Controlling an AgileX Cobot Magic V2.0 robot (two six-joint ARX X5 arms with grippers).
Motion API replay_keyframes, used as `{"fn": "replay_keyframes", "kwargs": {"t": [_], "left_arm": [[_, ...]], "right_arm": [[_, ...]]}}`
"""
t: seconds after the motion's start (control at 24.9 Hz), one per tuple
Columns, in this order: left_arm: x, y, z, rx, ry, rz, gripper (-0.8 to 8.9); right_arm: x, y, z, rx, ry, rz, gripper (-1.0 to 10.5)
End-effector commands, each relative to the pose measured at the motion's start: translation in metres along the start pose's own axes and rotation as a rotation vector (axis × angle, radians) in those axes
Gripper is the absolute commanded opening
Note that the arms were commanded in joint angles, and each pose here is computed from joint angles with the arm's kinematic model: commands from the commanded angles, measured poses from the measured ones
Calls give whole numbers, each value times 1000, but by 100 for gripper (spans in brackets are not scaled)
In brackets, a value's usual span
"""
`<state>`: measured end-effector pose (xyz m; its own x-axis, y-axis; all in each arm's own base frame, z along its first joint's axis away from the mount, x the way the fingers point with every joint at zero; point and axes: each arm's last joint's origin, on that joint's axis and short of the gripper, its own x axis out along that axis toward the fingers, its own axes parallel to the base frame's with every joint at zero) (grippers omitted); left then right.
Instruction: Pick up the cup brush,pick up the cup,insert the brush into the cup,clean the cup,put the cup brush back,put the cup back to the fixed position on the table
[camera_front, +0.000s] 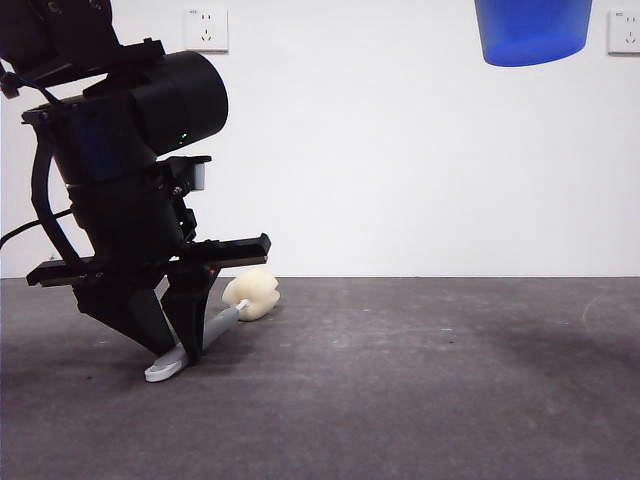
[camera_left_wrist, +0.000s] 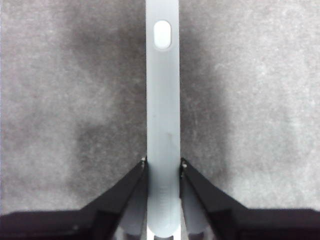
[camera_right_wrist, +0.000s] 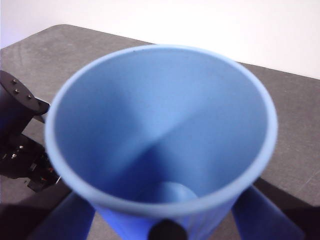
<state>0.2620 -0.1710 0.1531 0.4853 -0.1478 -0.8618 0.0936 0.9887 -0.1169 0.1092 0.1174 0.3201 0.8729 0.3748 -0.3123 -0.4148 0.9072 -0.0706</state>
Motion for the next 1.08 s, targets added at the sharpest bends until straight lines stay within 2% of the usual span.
{"fn": "replay_keyframes", "kwargs": {"t": [0.04, 0.16, 0.2, 0.4, 0.6, 0.84, 1.08], "left_arm": [[9, 3, -7, -31, 47, 4, 108], [9, 1, -8, -33, 85, -58, 301], [9, 1, -8, -33, 94, -76, 325], [6, -1, -8, -31, 118, -141, 323], [-6, 1, -8, 16, 130, -135, 323], [-34, 4, -6, 80, 102, -149, 323], [-89, 10, -1, 122, -12, -231, 323]], "right_arm": [[0, 1, 2, 21, -10, 3, -17], [5, 3, 1, 18, 9, 1, -17], [9, 5, 0, 13, 21, 0, -17], [36, 13, -9, 28, 88, 9, -17], [71, 13, -25, 73, 82, 1, -17], [118, -9, -57, 136, 119, 10, -17], [175, -35, -90, 135, 110, 29, -17]]}}
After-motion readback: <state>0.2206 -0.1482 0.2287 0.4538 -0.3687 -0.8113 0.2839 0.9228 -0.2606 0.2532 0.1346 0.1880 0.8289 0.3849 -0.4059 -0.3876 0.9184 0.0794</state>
